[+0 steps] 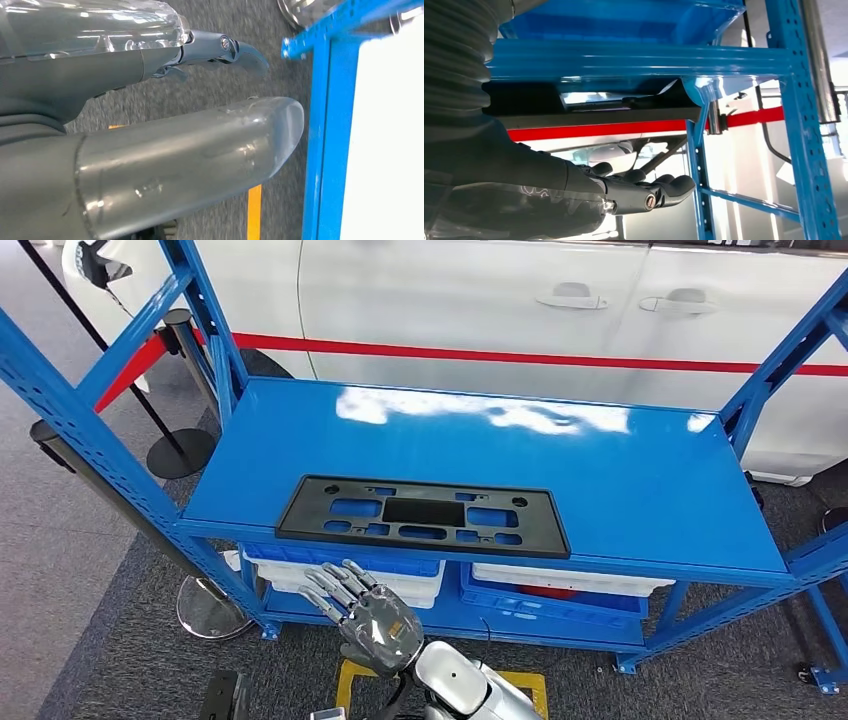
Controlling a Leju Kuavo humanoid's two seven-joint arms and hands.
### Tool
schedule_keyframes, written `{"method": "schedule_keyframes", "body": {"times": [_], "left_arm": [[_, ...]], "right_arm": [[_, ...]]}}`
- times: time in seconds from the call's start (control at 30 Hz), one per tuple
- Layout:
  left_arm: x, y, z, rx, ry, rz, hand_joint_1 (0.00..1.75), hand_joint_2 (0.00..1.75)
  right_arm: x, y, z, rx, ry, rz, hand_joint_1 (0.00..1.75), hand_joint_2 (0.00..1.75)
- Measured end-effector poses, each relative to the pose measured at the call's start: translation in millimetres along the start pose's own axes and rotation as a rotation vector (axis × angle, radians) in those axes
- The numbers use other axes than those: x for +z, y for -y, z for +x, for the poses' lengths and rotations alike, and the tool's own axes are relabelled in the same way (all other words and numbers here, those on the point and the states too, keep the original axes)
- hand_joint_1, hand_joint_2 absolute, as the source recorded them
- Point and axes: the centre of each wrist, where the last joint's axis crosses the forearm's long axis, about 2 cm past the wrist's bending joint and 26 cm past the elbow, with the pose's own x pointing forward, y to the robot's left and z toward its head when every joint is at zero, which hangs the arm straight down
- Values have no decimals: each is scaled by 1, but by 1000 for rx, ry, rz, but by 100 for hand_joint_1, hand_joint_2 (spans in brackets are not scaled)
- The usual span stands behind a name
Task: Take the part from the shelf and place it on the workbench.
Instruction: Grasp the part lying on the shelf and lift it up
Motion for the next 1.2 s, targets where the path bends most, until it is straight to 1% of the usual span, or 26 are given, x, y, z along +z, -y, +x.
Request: {"method": "schedule_keyframes", "body": {"times": [0.13, 0.27, 0.47, 0.6, 0.77, 1.2], "left_arm": [[0, 4, 1, 21, 6, -38, 0, 0], [-1, 11, 5, 41, 12, -78, 0, 0], [-2, 13, 6, 48, 14, -101, 0, 0], [0, 12, 4, 61, 11, -137, 0, 0], [-2, 9, 5, 56, 17, -147, 0, 0], [-2, 9, 5, 47, 19, -153, 0, 0]], "right_arm": [[-10, 0, -5, -4, -36, 15, 0, 175], [-37, 12, -18, 22, -55, 0, 0, 175], [-60, 24, -35, 49, -81, 3, 0, 175], [-60, 24, -44, 67, -117, 33, 0, 175], [-63, 26, -52, 89, -126, 44, 0, 175], [-61, 24, -60, 106, -135, 66, 0, 175]]}}
